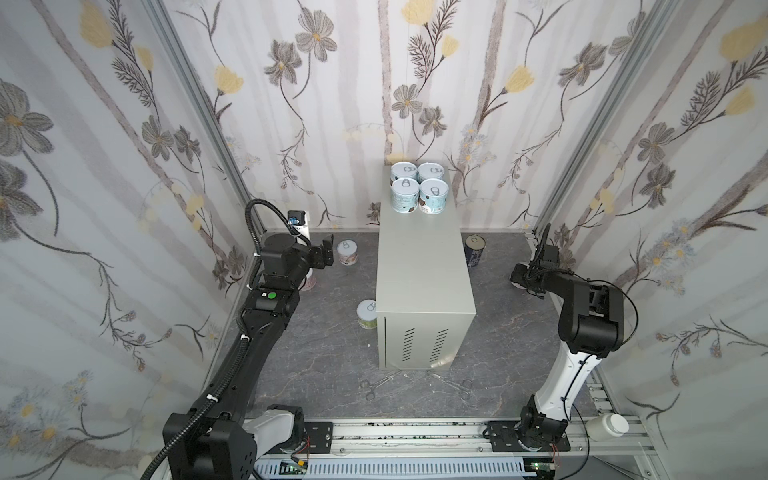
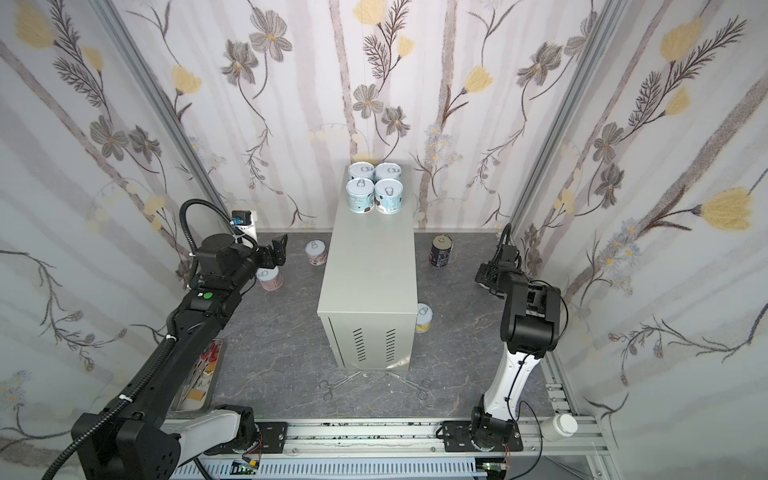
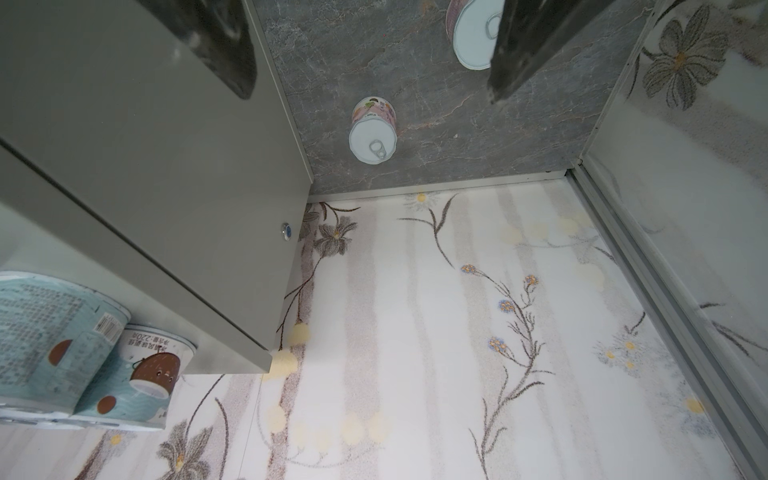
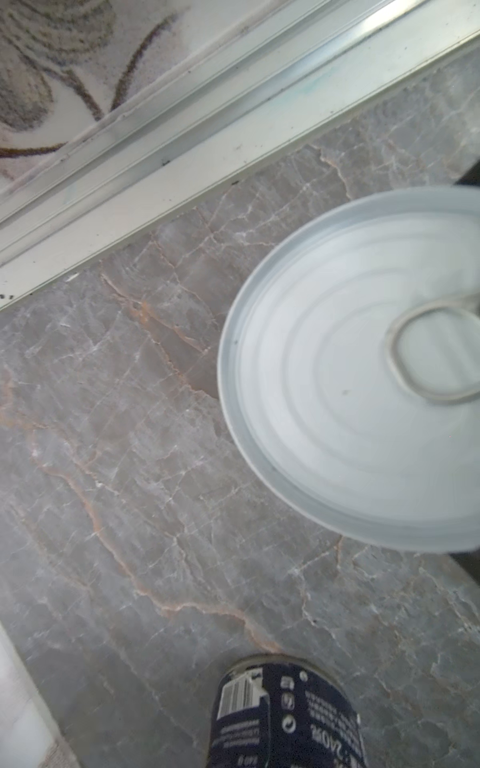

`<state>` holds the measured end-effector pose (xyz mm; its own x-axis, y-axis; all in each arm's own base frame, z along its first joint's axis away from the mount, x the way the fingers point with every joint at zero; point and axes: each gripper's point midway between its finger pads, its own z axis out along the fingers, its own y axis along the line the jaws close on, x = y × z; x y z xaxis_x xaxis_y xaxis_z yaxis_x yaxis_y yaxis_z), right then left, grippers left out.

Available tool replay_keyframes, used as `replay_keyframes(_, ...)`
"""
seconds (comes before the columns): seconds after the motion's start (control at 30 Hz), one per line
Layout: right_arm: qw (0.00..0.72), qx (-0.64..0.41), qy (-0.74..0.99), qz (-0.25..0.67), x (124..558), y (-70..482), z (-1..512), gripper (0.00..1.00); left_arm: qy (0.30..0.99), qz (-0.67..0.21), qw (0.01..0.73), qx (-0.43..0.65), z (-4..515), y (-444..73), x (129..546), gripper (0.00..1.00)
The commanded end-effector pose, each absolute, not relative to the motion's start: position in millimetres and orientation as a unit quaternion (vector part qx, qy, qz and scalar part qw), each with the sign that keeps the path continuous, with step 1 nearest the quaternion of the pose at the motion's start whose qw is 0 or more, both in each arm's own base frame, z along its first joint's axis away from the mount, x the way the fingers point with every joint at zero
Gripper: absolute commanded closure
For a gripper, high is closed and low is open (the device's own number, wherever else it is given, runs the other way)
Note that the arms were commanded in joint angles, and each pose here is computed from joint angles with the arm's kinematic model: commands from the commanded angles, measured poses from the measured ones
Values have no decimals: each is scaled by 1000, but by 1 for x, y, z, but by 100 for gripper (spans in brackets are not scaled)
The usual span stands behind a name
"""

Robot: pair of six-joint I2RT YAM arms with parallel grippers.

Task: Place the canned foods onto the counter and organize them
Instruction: 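Lower the right gripper onto a light-blue can on the floor and grasp, then lift the light-blue can with the right gripper onto the cabinet top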

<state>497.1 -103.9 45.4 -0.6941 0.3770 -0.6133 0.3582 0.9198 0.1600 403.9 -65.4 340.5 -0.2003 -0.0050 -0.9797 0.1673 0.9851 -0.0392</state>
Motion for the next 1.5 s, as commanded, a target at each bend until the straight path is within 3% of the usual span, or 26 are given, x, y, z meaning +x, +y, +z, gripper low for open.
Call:
replay_keyframes(0.0,310,187,932,25,486,-94,42,42,766,-68,637,56,342,-66,406,11)
replay_keyframes(0.5,367,145,919,16,478,-70,135,54,768,-61,635,59,337,-65,405,11)
replay_keyframes(0.83,474,49,879,3,456,-26,287,55,800,-66,597,9,315,-52,404,11)
replay_keyframes(1.13,552,-74,829,46,410,58,394,55,819,-64,571,-10,286,-46,409,11)
replay_keyframes(1.47,573,-197,787,119,371,149,434,54,831,-60,552,-40,264,-30,415,11)
